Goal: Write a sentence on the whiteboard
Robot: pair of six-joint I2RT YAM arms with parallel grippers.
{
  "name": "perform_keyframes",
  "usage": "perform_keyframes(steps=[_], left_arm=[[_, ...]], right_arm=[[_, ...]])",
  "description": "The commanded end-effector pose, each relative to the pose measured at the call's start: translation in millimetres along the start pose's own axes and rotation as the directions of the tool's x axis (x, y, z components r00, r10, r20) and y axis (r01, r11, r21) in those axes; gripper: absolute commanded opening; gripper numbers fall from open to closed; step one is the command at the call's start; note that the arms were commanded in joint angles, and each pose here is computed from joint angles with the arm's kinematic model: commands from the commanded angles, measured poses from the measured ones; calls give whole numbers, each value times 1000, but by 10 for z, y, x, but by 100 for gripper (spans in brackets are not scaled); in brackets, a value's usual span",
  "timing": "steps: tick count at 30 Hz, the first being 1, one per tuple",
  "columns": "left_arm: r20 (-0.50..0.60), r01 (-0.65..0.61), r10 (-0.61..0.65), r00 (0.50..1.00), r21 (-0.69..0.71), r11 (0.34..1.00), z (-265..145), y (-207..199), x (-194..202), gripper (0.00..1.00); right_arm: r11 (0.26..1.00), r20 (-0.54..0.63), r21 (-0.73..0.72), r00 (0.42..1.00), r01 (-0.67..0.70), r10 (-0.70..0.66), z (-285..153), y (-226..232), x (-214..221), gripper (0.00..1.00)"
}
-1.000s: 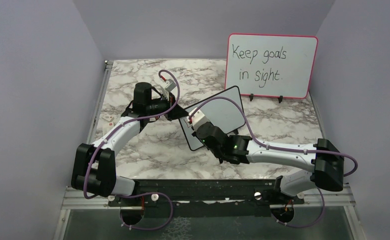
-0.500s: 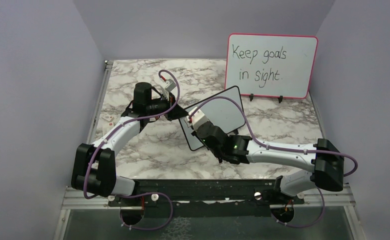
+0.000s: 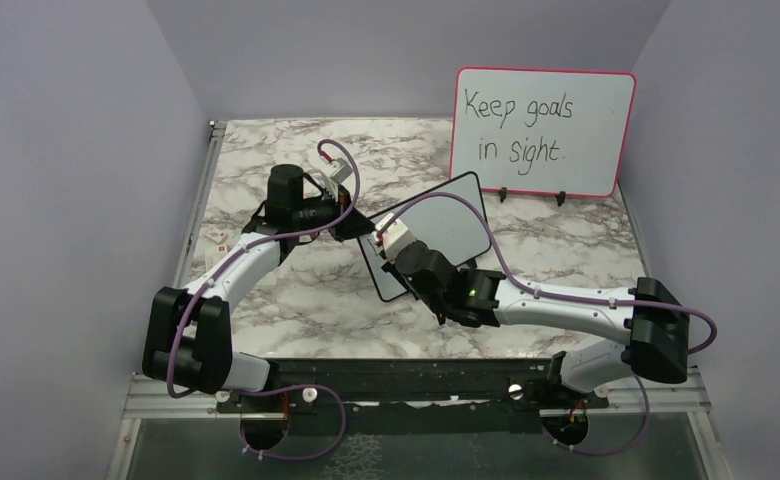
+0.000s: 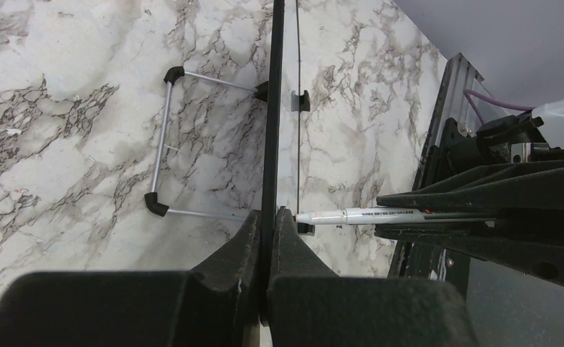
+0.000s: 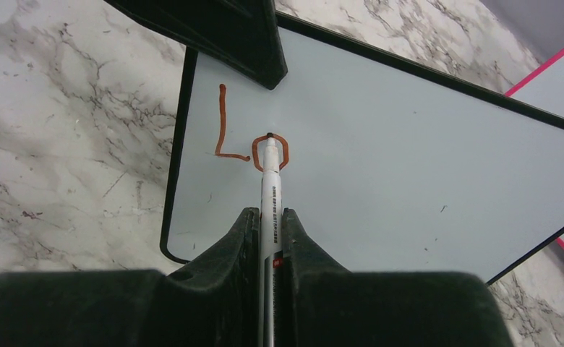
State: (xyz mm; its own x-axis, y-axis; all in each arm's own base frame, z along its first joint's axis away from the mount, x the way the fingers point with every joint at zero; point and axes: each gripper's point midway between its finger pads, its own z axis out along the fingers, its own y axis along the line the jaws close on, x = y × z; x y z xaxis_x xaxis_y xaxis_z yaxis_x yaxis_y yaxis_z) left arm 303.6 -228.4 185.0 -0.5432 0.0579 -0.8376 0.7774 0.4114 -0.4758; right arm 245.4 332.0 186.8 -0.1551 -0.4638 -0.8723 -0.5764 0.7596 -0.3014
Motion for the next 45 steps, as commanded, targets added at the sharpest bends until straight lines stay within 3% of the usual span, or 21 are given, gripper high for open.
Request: perform_keyframes(steps=[1,18,45], left_arm=[[-82,15,-24,996,-108,994,15,242,305,0],[-88,8,-19,996,-120,993,4,259,309,0],[-93,12,-24,995,-119,993,12,269,327,0]], right_arm=[[999,35,-38,999,-19,21,-2,27,-124,0],[999,39,45,999,-14,12,-128,-260,-80,0],[1000,-2,9,1000,-4,4,17,-160,38,1]])
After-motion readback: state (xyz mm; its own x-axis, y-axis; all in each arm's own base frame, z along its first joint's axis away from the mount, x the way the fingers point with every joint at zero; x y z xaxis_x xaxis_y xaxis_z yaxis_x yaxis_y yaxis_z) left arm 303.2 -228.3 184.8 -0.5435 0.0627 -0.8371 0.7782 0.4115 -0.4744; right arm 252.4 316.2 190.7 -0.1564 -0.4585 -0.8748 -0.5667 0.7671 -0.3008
